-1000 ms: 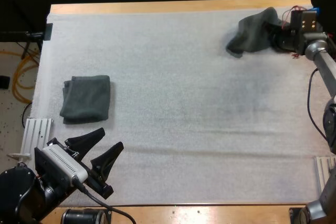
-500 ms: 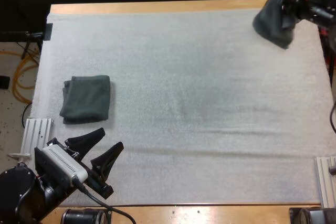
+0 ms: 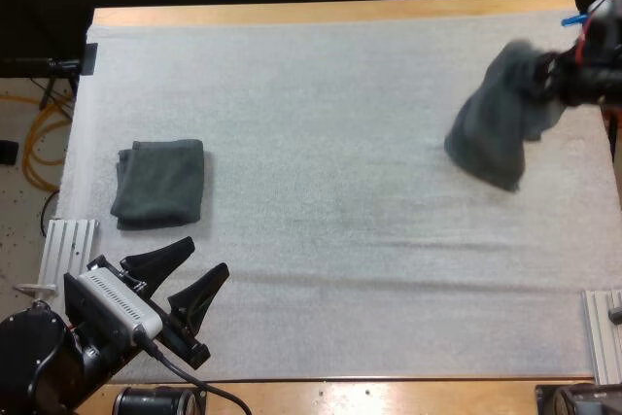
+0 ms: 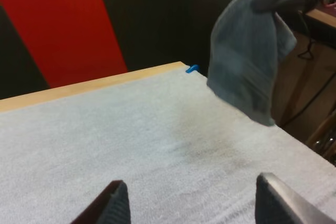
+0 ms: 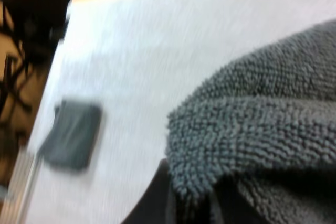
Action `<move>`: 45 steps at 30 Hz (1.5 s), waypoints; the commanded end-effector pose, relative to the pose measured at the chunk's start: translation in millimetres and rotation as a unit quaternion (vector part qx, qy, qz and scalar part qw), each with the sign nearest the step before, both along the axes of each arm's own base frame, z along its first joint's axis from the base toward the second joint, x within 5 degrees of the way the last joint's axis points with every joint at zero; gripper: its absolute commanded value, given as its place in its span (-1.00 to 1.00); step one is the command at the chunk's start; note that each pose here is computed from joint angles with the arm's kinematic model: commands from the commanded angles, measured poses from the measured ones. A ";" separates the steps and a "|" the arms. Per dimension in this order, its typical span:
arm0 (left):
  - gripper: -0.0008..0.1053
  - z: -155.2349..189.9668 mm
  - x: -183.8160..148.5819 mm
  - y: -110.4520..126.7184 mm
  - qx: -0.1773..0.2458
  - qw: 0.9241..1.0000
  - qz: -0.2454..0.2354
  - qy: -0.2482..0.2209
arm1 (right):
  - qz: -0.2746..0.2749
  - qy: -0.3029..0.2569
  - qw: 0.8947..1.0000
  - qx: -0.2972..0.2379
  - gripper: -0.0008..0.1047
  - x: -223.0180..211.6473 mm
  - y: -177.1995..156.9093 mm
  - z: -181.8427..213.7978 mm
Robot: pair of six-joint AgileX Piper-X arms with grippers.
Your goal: Pick towel from pile fold and stack
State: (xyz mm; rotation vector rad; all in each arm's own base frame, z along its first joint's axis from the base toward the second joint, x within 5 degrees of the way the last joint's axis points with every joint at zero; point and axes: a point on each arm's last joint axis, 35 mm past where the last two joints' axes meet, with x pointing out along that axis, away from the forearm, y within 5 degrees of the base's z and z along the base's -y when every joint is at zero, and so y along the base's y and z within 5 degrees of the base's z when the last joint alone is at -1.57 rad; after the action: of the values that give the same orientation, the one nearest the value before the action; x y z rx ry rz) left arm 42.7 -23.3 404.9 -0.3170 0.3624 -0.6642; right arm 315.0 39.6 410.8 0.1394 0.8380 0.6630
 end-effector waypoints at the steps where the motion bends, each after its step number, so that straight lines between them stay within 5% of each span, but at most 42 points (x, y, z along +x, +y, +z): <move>1: -0.02 2.3 -0.7 -0.1 -0.006 1.000 -0.002 -0.003 | 0.035 0.006 0.999 -0.001 -0.99 -10.0 8.9 3.3; 15: -0.02 -2.4 -2.2 -0.1 -0.005 1.000 -0.002 0.021 | 0.206 0.109 0.972 -0.020 -0.99 -37.0 119.4 -62.5; 21: -0.02 -3.1 -2.4 -0.1 -0.005 1.000 -0.002 0.025 | 0.128 0.077 0.987 -0.056 -0.99 11.6 152.6 -114.7; 29: -0.02 -11.3 -5.7 0.0 -0.003 0.998 -0.002 0.067 | 0.044 -0.007 0.995 -0.091 -0.99 66.7 174.4 -164.1; 31: -0.02 -12.7 -6.3 0.0 -0.003 0.997 -0.002 0.075 | 0.029 -0.028 0.995 -0.094 -0.89 76.9 176.3 -170.9; 34: -0.02 -12.9 -6.4 0.0 -0.003 0.997 -0.002 0.075 | 0.014 -0.058 0.995 -0.082 -0.44 91.9 173.9 -172.1; 36: -0.02 -12.9 -6.4 0.0 -0.003 0.997 -0.002 0.075 | 0.002 -0.079 0.994 -0.072 0.10 100.8 168.6 -166.1; 39: -0.02 -12.9 -6.4 0.0 -0.003 0.997 -0.002 0.075 | -0.004 -0.104 0.992 -0.076 0.58 111.0 158.5 -153.7; 45: -0.02 -12.9 -6.4 0.0 -0.003 0.997 -0.002 0.075 | -0.017 -0.075 0.993 -0.091 0.60 107.9 138.7 -124.1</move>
State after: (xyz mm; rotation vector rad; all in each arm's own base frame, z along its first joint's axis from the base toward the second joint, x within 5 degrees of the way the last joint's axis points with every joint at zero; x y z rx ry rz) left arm 37.2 -23.2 390.5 -0.3643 0.5076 -0.6436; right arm 427.7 180.5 273.1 -0.0516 0.7513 0.5468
